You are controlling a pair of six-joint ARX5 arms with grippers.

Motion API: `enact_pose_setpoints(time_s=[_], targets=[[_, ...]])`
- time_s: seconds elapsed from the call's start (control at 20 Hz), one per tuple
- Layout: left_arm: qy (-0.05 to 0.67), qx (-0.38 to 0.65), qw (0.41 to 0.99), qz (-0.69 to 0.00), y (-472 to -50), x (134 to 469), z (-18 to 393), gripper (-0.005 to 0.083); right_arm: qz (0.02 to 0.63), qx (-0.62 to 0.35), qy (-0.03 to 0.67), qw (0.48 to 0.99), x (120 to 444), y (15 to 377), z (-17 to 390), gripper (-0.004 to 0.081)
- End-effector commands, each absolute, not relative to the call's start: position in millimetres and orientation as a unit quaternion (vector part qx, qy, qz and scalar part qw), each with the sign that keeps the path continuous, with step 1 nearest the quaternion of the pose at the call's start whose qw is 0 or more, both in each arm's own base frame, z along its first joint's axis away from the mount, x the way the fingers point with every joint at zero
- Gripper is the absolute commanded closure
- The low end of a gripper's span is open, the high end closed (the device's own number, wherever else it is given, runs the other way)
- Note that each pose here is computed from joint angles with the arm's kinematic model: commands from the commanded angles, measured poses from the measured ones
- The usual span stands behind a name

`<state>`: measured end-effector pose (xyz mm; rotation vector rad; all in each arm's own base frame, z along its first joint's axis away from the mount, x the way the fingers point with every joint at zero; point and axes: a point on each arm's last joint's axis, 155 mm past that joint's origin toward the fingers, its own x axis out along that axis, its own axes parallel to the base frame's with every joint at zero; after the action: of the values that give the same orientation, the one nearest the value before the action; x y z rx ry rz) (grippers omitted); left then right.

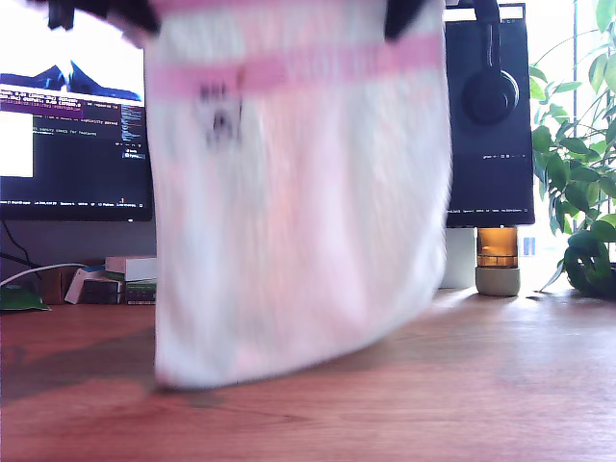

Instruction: Fold the tea towel to a neat square and place it to the right

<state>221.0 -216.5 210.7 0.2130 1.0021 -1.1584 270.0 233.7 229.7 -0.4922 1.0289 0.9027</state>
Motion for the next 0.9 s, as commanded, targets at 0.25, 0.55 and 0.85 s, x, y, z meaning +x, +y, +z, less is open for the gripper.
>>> enact_pose_setpoints(time_s=[0.25,0.55,0.85], targets=[[0.435,0.094,0.755,-0.481,-199,208,191,0.0797,0.396,-0.198,0.493,0.748,250,224,178,0.0782],[0.476,0.082,0.715,-0.506,-207,155,151,0.0797,0.404,-0.179,0.495,0.748,201,219,163,0.0782],[0.498,0.093,0.68,-0.53,-218,122,139,0.0797,0.397,-0.168,0.524,0.734,159,204,136,0.0782]])
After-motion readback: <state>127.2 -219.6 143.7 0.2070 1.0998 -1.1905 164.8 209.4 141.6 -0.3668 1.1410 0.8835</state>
